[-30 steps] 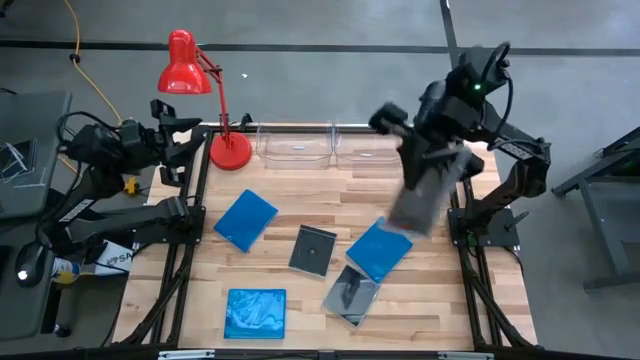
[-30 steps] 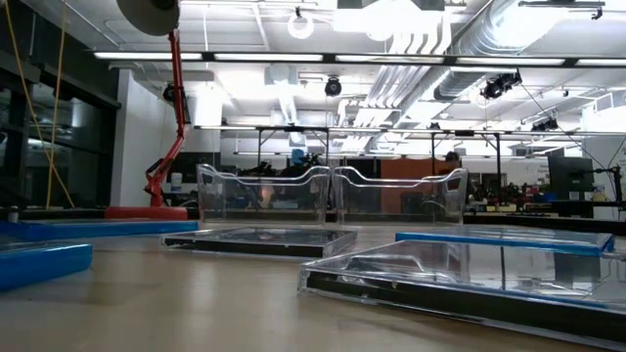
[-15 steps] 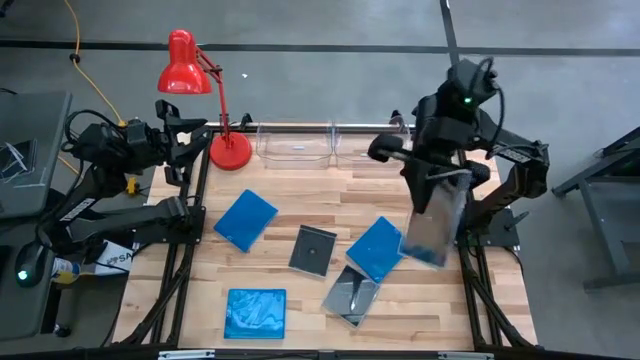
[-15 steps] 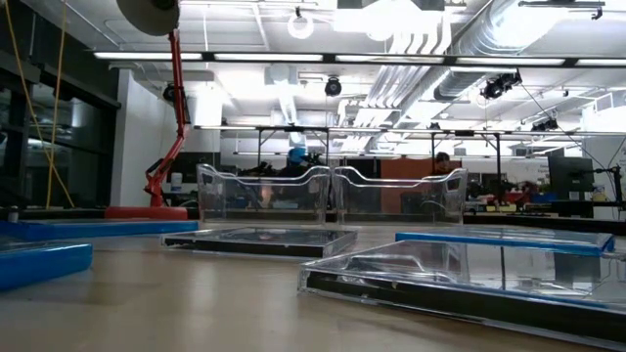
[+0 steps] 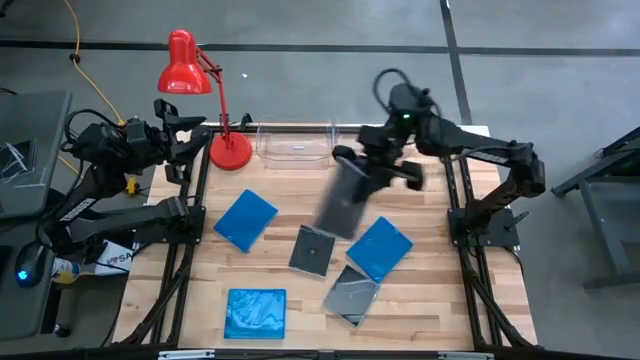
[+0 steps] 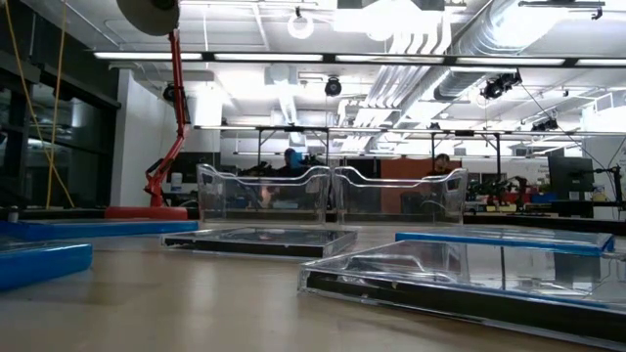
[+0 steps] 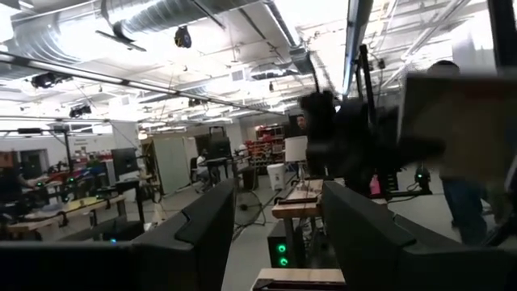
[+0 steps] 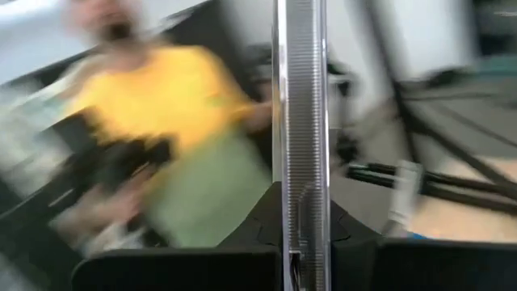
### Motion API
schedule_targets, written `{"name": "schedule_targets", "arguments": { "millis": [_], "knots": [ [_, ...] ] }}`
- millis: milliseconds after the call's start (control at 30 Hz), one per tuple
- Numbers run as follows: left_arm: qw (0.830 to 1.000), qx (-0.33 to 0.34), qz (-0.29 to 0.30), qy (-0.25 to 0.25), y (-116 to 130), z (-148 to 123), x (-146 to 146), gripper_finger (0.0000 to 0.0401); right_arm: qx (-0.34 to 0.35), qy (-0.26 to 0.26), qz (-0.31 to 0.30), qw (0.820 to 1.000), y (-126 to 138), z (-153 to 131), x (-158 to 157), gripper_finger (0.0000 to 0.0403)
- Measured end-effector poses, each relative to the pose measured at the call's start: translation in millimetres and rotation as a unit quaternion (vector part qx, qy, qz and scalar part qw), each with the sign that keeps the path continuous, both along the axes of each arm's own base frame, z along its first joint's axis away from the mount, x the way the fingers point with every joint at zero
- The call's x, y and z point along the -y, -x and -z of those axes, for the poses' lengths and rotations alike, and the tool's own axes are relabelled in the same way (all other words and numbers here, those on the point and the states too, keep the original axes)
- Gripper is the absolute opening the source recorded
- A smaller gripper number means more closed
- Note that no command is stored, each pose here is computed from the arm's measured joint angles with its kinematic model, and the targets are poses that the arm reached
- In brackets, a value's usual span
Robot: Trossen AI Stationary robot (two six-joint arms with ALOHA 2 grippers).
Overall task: Pick & place jewel cases by type
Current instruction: Put the top black cd case into the right transparent bin
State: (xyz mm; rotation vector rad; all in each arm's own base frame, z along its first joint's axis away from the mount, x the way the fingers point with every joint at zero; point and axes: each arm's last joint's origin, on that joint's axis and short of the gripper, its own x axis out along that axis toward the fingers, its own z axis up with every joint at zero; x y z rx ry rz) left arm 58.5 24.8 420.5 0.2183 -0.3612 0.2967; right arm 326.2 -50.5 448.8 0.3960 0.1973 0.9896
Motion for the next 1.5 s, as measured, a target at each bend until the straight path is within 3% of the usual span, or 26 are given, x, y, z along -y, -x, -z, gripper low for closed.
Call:
{"name": "schedule_targets", "arguments": {
  "millis": [100, 233, 400, 500, 600, 833, 933, 1033, 1233, 1400, 1500],
  "knots": [
    [1.0, 0.0, -0.005, 0.007, 0, 0, 0, 0.0182, -0.052, -0.019, 0.108, 0.993, -8, 28, 16, 0.0],
    [1.0, 0.0, -0.008, 0.011, 0, 1, -1, 0.0182, -0.123, -0.057, 0.26, 0.956, -14, 62, 34, 0.0],
    [1.0, 0.004, -0.005, 0.022, 0, 1, -1, 0.0182, -0.12, -0.126, 0.359, 0.917, -18, 89, 43, 0.0],
    [0.999, 0.008, -0.005, 0.034, 0, 1, -1, 0.0182, -0.089, -0.186, 0.388, 0.898, -17, 103, 45, 0.0],
    [0.998, 0.011, -0.01, 0.059, 0, 2, -2, 0.0182, -0.039, -0.26, 0.421, 0.868, -12, 116, 44, 0.0],
    [0.993, -0.007, -0.034, 0.113, -1, 9, -5, 0.0182, 0.128, -0.425, 0.477, 0.758, 22, 147, 35, 0.0],
    [0.99, -0.015, -0.048, 0.133, -2, 12, -6, 0.0182, 0.199, -0.464, 0.465, 0.727, 42, 155, 30, 0.0],
    [0.987, -0.014, -0.061, 0.147, -2, 13, -7, 0.0182, 0.195, -0.47, 0.464, 0.725, 52, 160, 28, 0.0],
    [0.986, -0.008, -0.074, 0.152, -1, 13, -8, 0.0182, 0.205, -0.459, 0.429, 0.751, 50, 148, 20, 0.0],
    [0.986, -0.009, -0.073, 0.152, -1, 13, -8, 0.0182, 0.222, -0.448, 0.461, 0.733, 50, 146, 27, 0.0],
    [0.985, -0.008, -0.073, 0.153, -1, 13, -8, 0.0182, 0.191, -0.418, 0.504, 0.732, 47, 153, 39, 0.0]
  ]
}}
